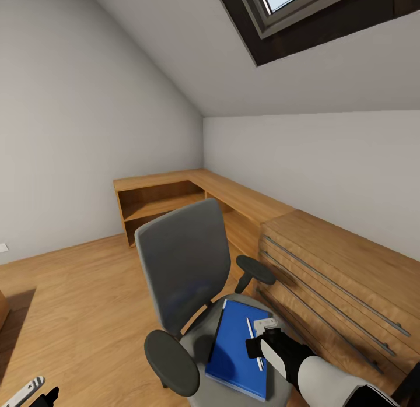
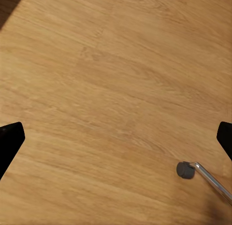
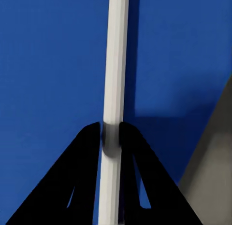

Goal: In the bedroom, organize the workspace by keeping the computer under the desk, ensuring the monitor is on the desk, placing the keyboard on the desk next to the monitor, placing the mouse on the desk next to the keyboard, moving the folder from the swivel chair onto the desk next to the mouse, stacking the notebook on top of the folder with the pen on top of the notebook, and positioning the swivel chair next to the desk.

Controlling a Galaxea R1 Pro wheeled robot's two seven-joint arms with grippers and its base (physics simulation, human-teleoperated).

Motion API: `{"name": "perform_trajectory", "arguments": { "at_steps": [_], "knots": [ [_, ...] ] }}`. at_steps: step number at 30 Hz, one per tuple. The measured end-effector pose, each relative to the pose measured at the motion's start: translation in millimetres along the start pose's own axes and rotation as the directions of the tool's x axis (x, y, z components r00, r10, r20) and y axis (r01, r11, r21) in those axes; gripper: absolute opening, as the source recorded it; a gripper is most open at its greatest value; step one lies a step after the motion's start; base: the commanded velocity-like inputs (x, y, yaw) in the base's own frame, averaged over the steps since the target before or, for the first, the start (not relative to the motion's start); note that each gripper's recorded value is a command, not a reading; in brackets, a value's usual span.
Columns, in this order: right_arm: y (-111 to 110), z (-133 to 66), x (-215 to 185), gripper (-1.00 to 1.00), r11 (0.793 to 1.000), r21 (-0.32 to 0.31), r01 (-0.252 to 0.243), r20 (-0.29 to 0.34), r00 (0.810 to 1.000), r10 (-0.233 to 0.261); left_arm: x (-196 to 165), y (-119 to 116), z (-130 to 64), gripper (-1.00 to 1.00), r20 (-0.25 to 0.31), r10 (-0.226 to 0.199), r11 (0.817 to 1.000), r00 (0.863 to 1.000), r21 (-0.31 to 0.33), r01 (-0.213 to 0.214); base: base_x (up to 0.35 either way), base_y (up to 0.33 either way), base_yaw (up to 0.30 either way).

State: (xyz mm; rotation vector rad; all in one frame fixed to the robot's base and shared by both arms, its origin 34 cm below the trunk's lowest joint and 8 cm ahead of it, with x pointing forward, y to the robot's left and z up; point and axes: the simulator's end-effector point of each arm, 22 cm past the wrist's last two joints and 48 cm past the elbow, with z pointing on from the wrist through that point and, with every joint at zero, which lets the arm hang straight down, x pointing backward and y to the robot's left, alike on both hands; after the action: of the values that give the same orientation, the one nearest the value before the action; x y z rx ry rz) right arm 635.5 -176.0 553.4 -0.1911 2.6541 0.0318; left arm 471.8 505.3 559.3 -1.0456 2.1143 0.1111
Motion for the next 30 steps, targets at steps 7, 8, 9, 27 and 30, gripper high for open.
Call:
{"name": "perform_trajectory", "arguments": {
  "at_steps": [7,8,9,27,30],
  "knots": [
    [0,0.0,0,-1.00,1.000,0.001,-0.001,0.000,1.000,0.001,0,0,0.0,1.00,0.000,0.001,1.000,1.000,0.001,-0.001,0.000,0.000,0.000],
    [0,-1.6,-1,-1.00,1.000,0.001,-0.001,0.000,1.000,0.001,-1,-1,-1.2,1.00,0.001,0.001,1.000,1.000,0.002,-0.001,0.000,0.000,0.000],
    [-1,-3.2,-2,-1.00,1.000,0.002,-0.001,0.001,1.000,0.001,-2,-2,-2.4,1.00,0.001,0.002,1.000,1.000,0.004,-0.002,0.000,0.000,0.000],
    [-1,-34.5,-35,-1.00,1.000,-0.005,0.001,0.035,0.999,-0.001,-25,-13,-23.9,1.00,0.000,0.005,1.000,1.000,0.005,-0.005,-0.066,0.000,0.000],
    [1,-40.4,-43,-1.00,1.000,-0.010,0.003,0.046,0.999,-0.002,-28,-15,-27.4,1.00,0.000,0.006,1.000,1.000,0.005,-0.006,-0.300,0.000,0.000]
  ]
}}
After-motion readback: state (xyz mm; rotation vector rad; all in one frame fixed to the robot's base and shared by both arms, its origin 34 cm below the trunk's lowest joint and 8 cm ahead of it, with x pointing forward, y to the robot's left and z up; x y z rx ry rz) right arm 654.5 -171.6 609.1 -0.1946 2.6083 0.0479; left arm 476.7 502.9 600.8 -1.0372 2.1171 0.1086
